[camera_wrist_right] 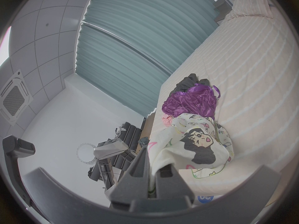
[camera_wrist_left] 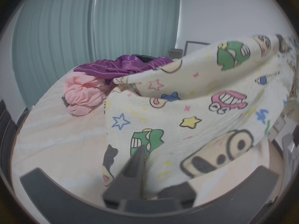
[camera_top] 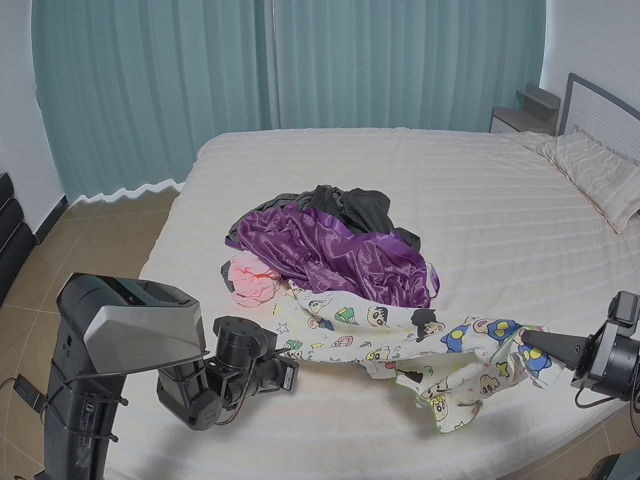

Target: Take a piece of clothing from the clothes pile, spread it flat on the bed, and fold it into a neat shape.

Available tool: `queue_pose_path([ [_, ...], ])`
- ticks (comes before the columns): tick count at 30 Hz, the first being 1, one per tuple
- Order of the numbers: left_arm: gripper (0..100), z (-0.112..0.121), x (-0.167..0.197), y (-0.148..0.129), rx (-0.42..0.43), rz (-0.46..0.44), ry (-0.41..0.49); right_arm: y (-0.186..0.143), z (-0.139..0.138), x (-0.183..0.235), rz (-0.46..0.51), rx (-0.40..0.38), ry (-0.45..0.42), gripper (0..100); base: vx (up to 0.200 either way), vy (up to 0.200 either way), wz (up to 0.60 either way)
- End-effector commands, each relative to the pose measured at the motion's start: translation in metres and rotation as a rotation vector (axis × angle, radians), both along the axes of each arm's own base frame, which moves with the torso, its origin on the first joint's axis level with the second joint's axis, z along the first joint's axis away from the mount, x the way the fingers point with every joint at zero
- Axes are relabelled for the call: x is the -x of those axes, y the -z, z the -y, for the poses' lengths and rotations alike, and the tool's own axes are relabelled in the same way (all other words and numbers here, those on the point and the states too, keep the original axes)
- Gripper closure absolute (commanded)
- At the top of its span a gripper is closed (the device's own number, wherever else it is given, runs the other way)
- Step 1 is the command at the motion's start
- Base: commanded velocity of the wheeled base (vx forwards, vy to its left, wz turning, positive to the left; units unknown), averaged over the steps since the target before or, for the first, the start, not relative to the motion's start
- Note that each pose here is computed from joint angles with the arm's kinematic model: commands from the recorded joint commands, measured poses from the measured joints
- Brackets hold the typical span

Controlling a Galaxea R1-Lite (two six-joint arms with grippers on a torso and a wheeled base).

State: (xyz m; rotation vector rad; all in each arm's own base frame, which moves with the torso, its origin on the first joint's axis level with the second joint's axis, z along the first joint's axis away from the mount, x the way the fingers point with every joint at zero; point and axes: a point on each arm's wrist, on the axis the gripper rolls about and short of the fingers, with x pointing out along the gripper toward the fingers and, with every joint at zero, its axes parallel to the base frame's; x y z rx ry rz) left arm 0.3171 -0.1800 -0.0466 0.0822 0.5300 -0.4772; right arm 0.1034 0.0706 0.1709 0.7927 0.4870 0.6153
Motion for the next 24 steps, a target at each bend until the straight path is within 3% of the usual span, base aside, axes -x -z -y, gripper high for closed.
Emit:
queue_pose_path([
  [1, 100, -0.014, 0.022, -0.041, 0.140, 0.008, -0.061, 0.007, 0.003, -0.007, -0.037, 0.027, 0.058, 100, 0.000, 0.000, 0.00],
  [6, 100, -0.031, 0.059, -0.085, 0.308, 0.007, -0.125, 0.022, 0.004, -0.023, -0.124, 0.079, 0.119, 100, 0.000, 0.000, 0.00],
  [7, 100, -0.032, 0.059, -0.086, 0.312, 0.006, -0.127, 0.022, 0.004, -0.024, -0.126, 0.080, 0.119, 100, 0.000, 0.000, 0.00],
  [9, 100, -0.031, 0.086, -0.110, 0.425, -0.003, -0.151, 0.031, -0.003, -0.038, -0.184, 0.113, 0.129, 100, 0.000, 0.000, 0.00],
  [12, 100, -0.028, 0.098, -0.128, 0.510, 0.018, -0.170, 0.032, -0.007, -0.048, -0.192, 0.121, 0.136, 100, 0.000, 0.000, 0.00],
  [17, 100, -0.020, 0.116, -0.157, 0.595, 0.113, -0.214, 0.015, -0.014, -0.061, -0.096, 0.062, 0.152, 100, 0.000, 0.000, 0.00],
  [19, 100, -0.021, 0.124, -0.170, 0.634, 0.151, -0.217, -0.002, -0.016, -0.065, 0.003, 0.009, 0.159, 100, 0.000, 0.000, 0.00],
  [21, 100, -0.022, 0.124, -0.171, 0.637, 0.152, -0.217, -0.003, -0.016, -0.065, 0.010, 0.005, 0.161, 100, 0.000, 0.000, 0.00],
  [24, 100, -0.024, 0.137, -0.191, 0.701, 0.200, -0.178, -0.027, -0.017, -0.067, 0.146, -0.067, 0.213, 100, 0.000, 0.000, 0.00],
])
